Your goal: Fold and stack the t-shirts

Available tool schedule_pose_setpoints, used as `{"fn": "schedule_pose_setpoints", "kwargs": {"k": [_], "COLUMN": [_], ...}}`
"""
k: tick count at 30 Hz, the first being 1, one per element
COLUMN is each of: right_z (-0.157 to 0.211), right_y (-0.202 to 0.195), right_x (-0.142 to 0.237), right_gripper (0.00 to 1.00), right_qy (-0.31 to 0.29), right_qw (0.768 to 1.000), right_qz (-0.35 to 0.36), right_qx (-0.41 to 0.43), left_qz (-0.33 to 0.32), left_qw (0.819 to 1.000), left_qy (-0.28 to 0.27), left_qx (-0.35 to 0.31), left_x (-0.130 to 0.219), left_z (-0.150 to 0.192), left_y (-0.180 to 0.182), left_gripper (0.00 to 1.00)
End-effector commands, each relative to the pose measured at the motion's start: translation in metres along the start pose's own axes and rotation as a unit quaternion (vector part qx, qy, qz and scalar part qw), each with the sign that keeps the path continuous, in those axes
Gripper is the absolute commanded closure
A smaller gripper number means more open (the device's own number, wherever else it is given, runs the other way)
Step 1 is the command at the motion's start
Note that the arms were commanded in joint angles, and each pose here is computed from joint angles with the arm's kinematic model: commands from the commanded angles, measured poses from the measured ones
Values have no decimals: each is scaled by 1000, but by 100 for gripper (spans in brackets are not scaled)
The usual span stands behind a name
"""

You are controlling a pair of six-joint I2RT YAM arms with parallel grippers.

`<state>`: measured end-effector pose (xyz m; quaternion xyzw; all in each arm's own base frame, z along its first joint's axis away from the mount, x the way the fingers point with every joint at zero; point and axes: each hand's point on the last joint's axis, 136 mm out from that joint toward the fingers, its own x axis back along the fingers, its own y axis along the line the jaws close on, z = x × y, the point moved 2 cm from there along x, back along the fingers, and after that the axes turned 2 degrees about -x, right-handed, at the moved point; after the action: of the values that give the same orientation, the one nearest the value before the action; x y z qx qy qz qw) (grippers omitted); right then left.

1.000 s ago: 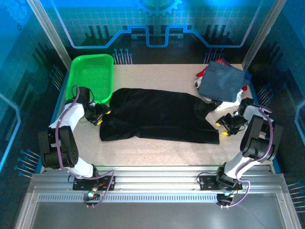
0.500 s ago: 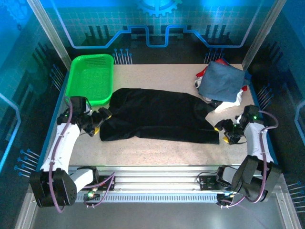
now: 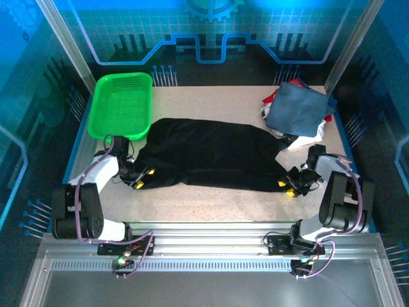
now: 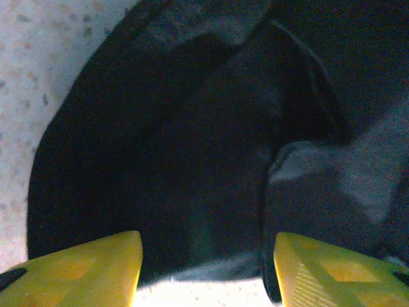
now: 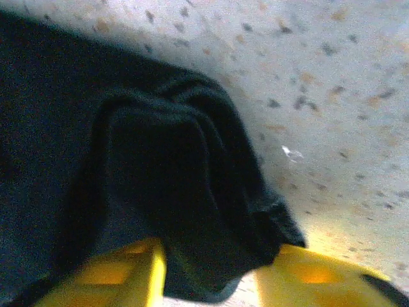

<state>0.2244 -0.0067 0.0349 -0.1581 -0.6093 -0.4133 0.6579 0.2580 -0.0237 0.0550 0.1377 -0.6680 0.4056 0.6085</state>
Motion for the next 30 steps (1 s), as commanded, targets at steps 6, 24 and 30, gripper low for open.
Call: {"fn": "schedule_pose_setpoints", "kwargs": {"k": [6,24,30], "right_z": [-19,38,56], "right_y": [-9,-26,14], "right_x": [-13,27,66], "right_gripper": [97,70,34], "right_qy": [-26,-17,-32], "right_qw": [998,998,996], "right_qz": [65,54,-7], "right_qx": [11,2,79], "left_qz": [-51,-16,44], "left_qw": [998,999,999], "left_qy": [-5,-21,-11], "left_qx": [29,48,5], "left_x": [-22,26,70], "left_z": [-2,32,53], "left_y": [33,41,-8], "left_gripper": [54,45,33]}}
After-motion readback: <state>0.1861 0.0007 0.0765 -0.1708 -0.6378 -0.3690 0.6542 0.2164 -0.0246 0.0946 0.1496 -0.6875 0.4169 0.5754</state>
